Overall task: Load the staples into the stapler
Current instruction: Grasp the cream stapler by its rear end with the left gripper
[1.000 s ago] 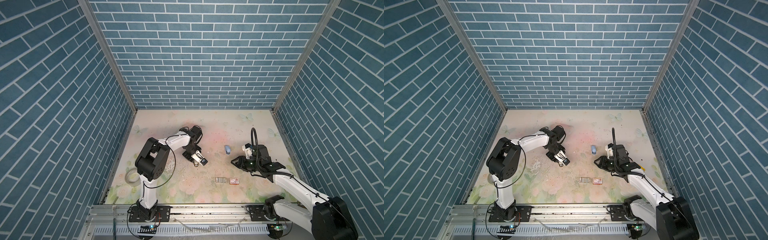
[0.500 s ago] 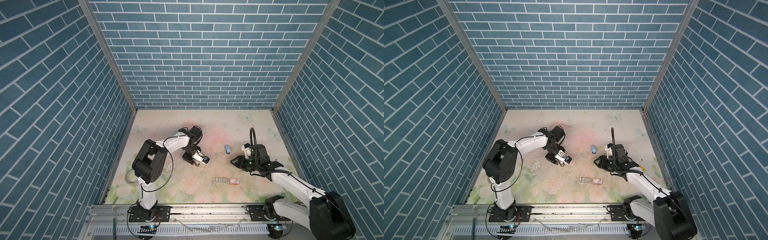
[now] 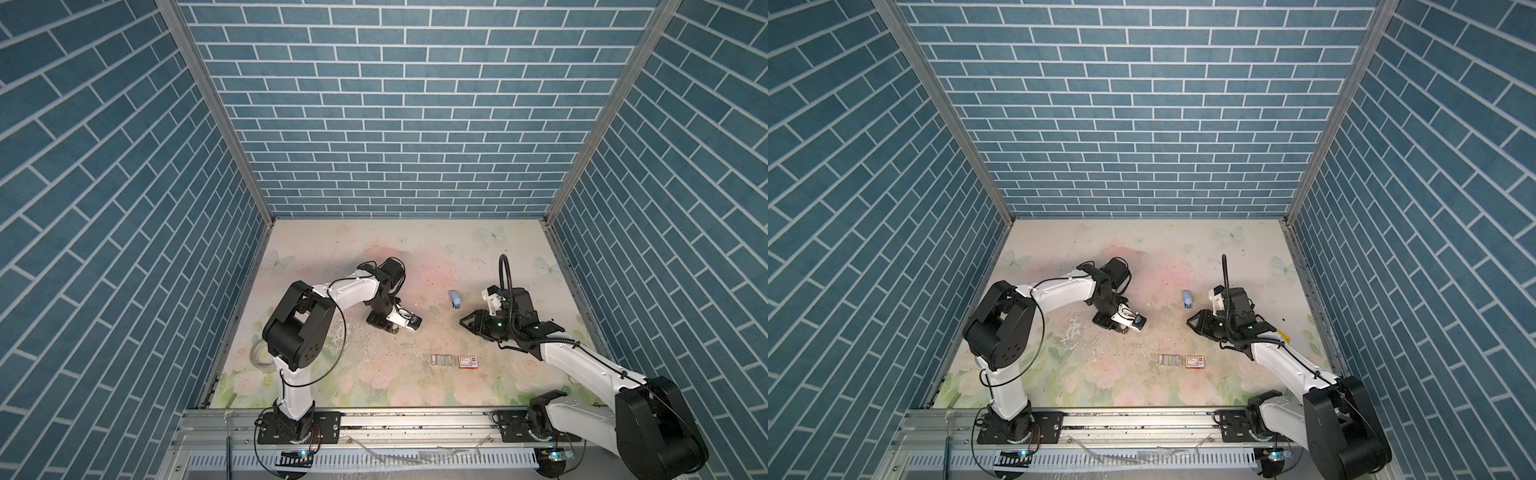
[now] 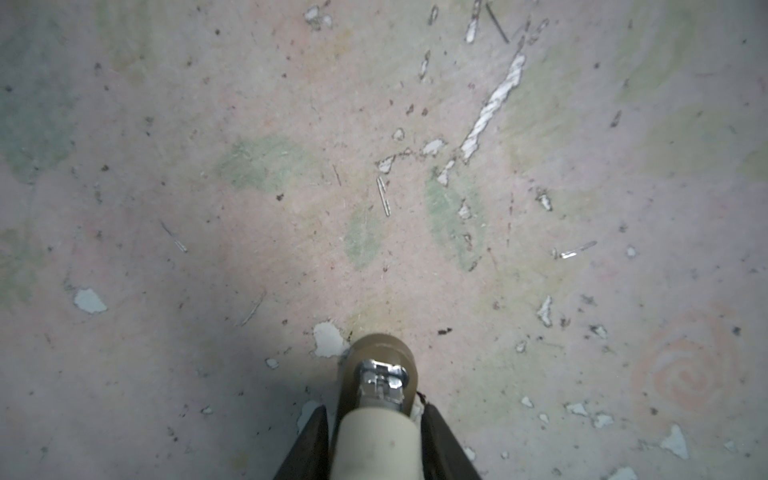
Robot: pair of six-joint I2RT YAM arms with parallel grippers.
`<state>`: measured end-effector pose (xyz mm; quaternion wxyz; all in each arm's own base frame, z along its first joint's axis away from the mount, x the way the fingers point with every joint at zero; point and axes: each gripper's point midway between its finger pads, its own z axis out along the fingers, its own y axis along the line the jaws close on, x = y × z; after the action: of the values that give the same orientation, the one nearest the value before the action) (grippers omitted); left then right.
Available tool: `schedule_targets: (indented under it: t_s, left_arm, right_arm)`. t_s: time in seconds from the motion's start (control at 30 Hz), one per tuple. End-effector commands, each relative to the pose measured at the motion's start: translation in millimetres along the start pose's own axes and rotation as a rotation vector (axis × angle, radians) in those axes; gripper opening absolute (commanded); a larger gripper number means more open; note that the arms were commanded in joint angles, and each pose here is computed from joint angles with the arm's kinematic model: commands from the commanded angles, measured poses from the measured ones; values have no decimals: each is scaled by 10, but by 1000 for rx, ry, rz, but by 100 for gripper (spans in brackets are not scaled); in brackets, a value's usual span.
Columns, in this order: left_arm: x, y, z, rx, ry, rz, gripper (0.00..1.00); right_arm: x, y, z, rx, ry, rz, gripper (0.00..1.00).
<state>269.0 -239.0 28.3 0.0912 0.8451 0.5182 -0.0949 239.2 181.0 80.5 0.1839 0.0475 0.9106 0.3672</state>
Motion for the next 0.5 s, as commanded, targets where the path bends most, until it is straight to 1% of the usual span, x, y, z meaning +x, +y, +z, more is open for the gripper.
schedule_targets:
  t_s: [0.0, 0.17, 0.27, 0.47]
  left_arm:
    - [-50, -20, -55, -5, -17, -9, 34]
    - [-82, 5, -124, -7, -24, -31, 34]
    - [-93, -9, -157, -3, -26, -41, 43]
    - [-125, -5, -257, -13, -36, -62, 45]
  right_arm:
    - [-86, 96, -46, -25, -27, -13, 40]
    - [-64, 86, -48, -22, -18, -14, 38]
    - [-47, 76, -47, -21, -15, -14, 38]
    - [-33, 67, -46, -23, -16, -14, 38]
